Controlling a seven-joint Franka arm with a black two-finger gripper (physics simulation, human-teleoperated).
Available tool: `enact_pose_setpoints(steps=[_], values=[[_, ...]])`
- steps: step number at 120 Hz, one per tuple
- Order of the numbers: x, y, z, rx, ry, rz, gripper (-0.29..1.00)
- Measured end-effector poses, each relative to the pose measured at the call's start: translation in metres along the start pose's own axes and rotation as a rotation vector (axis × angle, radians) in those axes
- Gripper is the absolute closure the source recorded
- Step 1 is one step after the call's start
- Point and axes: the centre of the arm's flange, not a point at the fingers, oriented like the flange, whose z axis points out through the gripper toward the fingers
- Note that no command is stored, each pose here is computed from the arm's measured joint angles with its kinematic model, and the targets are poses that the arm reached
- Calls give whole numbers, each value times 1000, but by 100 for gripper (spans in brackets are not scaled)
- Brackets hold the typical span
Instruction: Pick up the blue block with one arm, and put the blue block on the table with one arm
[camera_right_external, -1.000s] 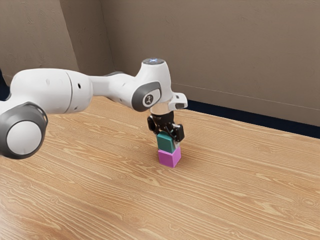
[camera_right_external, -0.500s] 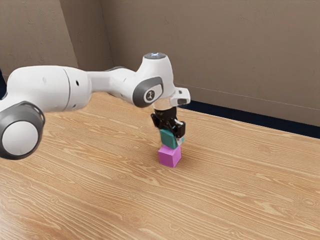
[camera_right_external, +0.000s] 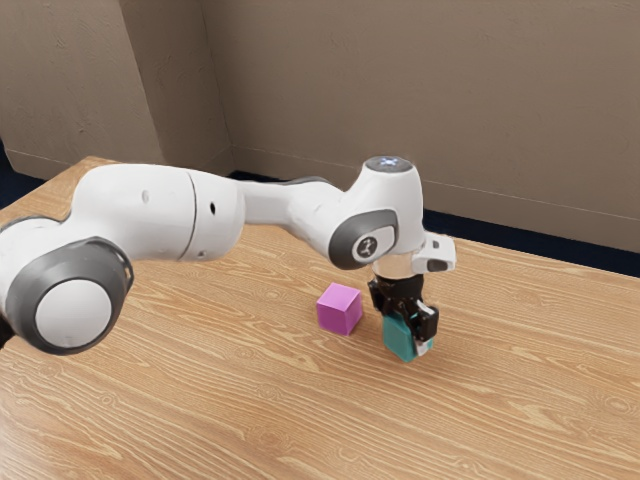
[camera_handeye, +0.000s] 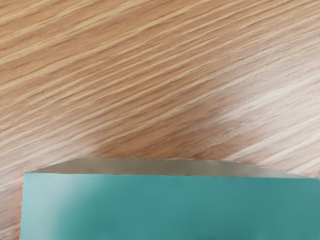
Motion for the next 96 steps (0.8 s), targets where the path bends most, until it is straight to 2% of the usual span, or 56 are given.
enact_pose_setpoints(steps=[12, 19, 32, 42, 52, 60, 72, 80, 96], values=[[-1, 3, 13, -5, -14, -5, 34], [-1, 6, 15, -5, -14, -6, 25], [2, 9, 11, -8, -3, -12, 17], [5, 13, -15, -7, 34, -14, 12], [3, 16, -91, 7, 128, -16, 8], [-15, 17, -192, 34, 230, -22, 6], [-91, 14, -350, 101, 311, -51, 4], [-147, 28, -407, 129, 283, -51, 3], [-179, 56, -412, 88, 144, 42, 1]])
